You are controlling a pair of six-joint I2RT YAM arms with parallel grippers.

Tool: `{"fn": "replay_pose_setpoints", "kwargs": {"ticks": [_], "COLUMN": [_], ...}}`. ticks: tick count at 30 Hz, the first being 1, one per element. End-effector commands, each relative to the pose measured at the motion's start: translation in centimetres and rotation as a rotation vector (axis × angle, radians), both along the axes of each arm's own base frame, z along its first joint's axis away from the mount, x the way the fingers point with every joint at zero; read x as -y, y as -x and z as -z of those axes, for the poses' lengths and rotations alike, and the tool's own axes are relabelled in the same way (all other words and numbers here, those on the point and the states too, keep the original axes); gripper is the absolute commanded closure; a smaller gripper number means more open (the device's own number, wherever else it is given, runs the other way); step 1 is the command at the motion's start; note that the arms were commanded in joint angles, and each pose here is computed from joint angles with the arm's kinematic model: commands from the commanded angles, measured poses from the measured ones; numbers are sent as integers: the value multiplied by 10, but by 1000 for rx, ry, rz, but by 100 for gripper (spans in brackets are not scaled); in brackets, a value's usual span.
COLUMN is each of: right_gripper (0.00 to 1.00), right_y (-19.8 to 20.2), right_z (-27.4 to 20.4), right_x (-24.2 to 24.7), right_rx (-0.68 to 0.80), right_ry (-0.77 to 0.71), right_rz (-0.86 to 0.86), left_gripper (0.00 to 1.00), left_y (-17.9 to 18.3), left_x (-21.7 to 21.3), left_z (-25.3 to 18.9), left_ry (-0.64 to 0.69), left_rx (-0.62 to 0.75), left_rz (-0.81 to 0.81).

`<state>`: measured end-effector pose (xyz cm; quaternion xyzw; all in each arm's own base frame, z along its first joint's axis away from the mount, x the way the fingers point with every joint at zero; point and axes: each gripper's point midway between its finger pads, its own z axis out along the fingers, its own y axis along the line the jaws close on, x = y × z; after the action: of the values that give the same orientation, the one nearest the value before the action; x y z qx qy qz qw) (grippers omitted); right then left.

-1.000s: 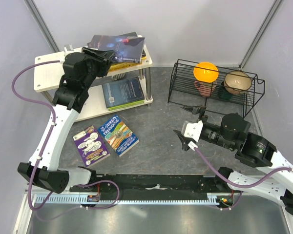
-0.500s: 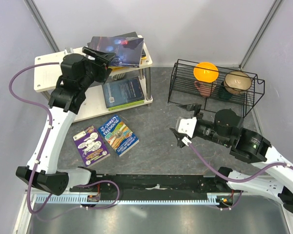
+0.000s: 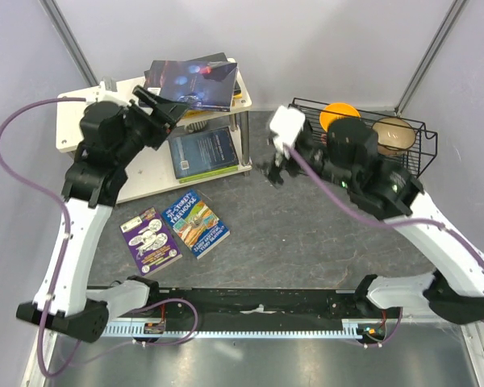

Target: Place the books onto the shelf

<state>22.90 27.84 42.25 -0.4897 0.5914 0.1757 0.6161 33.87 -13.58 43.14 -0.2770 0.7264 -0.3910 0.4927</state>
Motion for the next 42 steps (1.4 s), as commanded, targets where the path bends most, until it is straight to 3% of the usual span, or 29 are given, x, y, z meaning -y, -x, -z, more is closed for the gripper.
{"fn": "replay_pose_setpoints", "kwargs": {"ticks": [1,2,3,6,11,14,23,32,42], "right_gripper": [6,7,10,16,25,30,32,44,50], "right_y": [-19,-37,-35,-56,-83,-92,-120,-143,-155], "right_z": [-56,-44,-68,-69,-47,-45,-36,-34,-38], "right_x": [-9,-23,-21,-39,-58,-64,-63,-61,-54], "right_rx": [-125,-161,-142,-157,-178,-170,-151,-145,-138], "right_ry": [-131,-89,-108,-74,-42,-41,-29,-53,-78], "right_rz": [59,71,67,82,111,122,223,270,297], "left_gripper": [20,20,20,19,20,21,21,19,17], "left_y": [51,58,72,82,80,70,46,43,45], "left_x": [-9,-12,-17,-39,-60,-58,-52,-63,-68], "left_z": [-37,-38,-42,-42,-43,-41,-37,-41,-46], "left_ry": [-287,-389,-436,-623,-779,-800,-797,-815,-829], "left_rx": [292,347,396,442,389,372,365,365,373], "left_rz": [133,158,159,114,63,76,78,12,-15]}}
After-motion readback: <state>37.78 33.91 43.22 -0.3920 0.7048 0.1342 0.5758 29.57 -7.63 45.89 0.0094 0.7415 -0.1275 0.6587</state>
